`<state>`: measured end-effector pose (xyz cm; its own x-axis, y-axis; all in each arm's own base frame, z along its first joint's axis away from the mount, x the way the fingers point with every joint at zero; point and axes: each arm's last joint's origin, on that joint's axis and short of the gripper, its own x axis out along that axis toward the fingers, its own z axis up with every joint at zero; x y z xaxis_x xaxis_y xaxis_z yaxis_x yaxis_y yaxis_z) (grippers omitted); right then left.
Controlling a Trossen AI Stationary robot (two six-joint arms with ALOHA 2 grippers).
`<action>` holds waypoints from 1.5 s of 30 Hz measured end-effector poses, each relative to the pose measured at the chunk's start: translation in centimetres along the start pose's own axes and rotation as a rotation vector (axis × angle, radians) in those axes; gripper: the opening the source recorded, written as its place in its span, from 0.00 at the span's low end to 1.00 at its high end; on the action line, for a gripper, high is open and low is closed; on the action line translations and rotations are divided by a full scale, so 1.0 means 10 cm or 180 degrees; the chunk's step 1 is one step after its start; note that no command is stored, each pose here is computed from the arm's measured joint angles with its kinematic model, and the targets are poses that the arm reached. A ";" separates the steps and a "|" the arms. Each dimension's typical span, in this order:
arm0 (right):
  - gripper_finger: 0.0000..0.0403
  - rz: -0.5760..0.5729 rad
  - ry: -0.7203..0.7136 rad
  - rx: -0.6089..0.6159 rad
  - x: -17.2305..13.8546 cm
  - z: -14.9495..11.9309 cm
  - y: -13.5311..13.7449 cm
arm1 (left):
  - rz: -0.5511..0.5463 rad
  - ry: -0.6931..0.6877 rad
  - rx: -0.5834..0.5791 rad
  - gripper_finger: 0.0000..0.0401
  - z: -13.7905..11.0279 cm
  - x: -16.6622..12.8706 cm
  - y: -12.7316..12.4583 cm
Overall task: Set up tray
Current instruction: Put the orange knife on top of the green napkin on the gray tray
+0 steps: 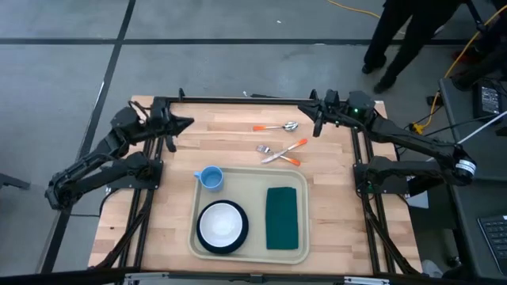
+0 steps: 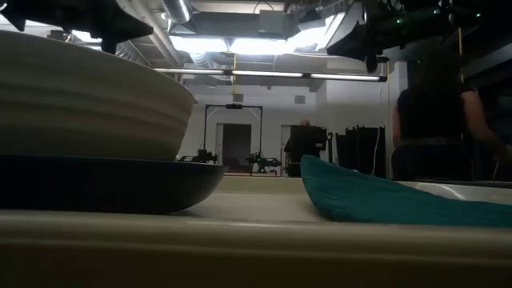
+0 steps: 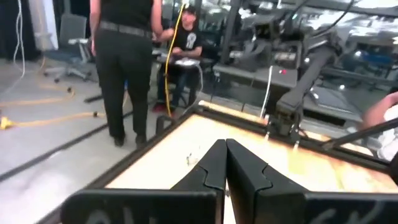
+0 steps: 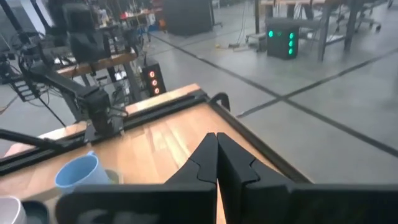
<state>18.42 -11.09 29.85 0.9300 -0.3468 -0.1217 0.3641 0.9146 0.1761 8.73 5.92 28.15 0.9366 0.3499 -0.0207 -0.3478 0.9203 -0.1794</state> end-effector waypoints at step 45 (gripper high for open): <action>0.03 0.0511 0.3021 -0.0849 0.68 0.18 0.21 | 0.0053 0.0189 0.0390 0.01 0.42 0.25 0.02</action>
<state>25.59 -11.94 31.14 0.4996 -0.0115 -0.8662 0.1060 0.9932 0.0479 10.86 7.69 32.23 0.9303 0.3577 -0.0816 -0.3626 0.9302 -0.0571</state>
